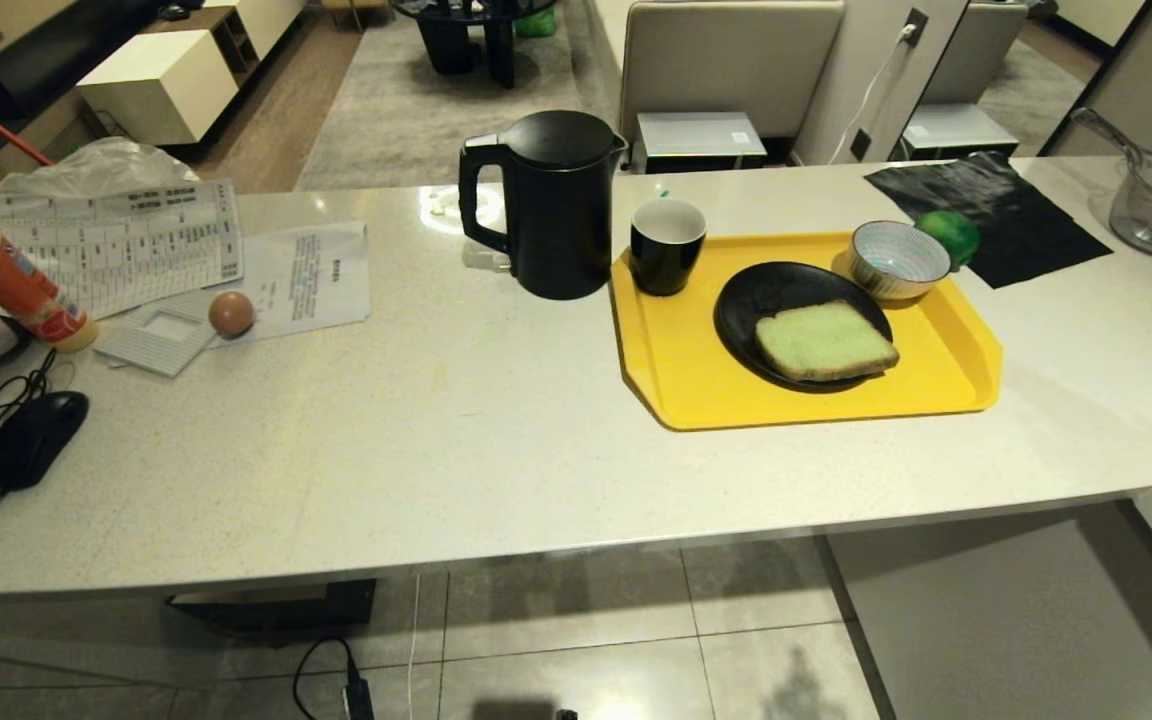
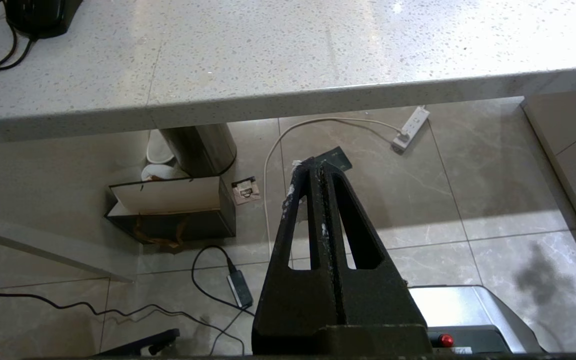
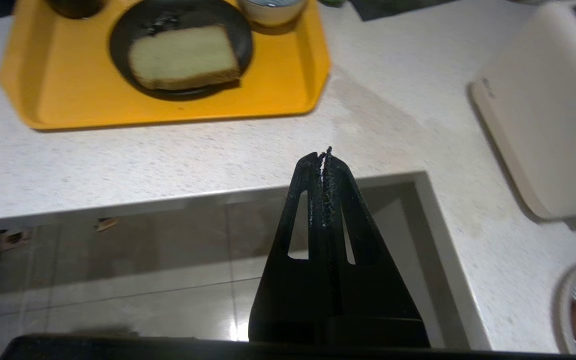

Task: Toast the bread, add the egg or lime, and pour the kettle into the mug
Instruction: Pick up the egg

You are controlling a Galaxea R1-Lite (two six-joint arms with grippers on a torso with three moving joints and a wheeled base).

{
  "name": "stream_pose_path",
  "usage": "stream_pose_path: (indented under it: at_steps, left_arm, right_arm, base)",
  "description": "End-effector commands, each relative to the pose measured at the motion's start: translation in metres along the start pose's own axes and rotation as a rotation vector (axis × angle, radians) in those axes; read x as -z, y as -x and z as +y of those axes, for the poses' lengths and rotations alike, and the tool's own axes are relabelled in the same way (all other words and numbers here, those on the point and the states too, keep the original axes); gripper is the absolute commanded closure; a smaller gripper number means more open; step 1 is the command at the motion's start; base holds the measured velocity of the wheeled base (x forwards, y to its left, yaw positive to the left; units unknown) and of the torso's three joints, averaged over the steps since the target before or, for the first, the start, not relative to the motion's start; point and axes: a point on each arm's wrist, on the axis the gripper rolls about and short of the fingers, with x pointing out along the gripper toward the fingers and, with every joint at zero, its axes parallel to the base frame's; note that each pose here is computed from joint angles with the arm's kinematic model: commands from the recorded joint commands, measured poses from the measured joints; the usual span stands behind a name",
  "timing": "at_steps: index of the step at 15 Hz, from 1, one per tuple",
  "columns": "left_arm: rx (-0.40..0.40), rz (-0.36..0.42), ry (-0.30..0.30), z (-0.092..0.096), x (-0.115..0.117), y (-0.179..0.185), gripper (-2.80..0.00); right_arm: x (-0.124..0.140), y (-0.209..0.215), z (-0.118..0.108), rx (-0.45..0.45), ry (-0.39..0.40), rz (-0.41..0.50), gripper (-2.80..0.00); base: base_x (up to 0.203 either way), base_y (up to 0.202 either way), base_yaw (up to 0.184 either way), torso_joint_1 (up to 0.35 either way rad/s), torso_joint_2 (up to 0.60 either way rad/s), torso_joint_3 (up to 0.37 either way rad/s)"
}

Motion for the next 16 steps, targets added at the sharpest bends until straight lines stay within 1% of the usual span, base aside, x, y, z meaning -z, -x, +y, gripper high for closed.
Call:
stream_pose_path:
  at_steps: [1, 4, 6, 9, 12, 13, 16]
  left_arm:
    - [-0.001, 0.001, 0.0, 0.0, 0.0, 0.0, 0.0]
    - [0.0, 0.001, 0.0, 0.0, 0.0, 0.0, 0.0]
    - [0.0, 0.001, 0.0, 0.0, 0.0, 0.0, 0.0]
    - [-0.001, 0.001, 0.0, 0.0, 0.0, 0.0, 0.0]
    - [-0.001, 0.001, 0.0, 0.0, 0.0, 0.0, 0.0]
    - [-0.001, 0.001, 0.0, 0.0, 0.0, 0.0, 0.0]
    - [0.001, 0.001, 0.0, 0.0, 0.0, 0.0, 0.0]
  right_arm:
    - [0.025, 0.025, -0.007, 0.072, 0.0, -0.056, 0.0]
    - [0.045, 0.038, -0.009, 0.08, 0.015, -0.078, 0.0]
    - [0.062, 0.044, -0.009, 0.113, 0.013, -0.085, 0.0]
    - [0.08, 0.057, -0.01, 0.075, 0.015, -0.143, 0.0]
    - [0.104, 0.065, -0.011, 0.069, 0.022, -0.187, 0.0]
    - [0.117, 0.063, -0.011, 0.071, 0.035, -0.173, 0.0]
    - [0.135, 0.053, -0.009, 0.074, 0.057, -0.18, 0.0]
  base:
    - [0.0, 0.0, 0.0, 0.0, 0.0, 0.0]
    - [0.0, 0.0, 0.0, 0.0, 0.0, 0.0]
    - [0.0, 0.0, 0.0, 0.0, 0.0, 0.0]
    - [0.0, 0.0, 0.0, 0.0, 0.0, 0.0]
    - [0.0, 0.0, 0.0, 0.0, 0.0, 0.0]
    - [0.0, 0.0, 0.0, 0.0, 0.0, 0.0]
    - [0.0, 0.0, 0.0, 0.0, 0.0, 0.0]
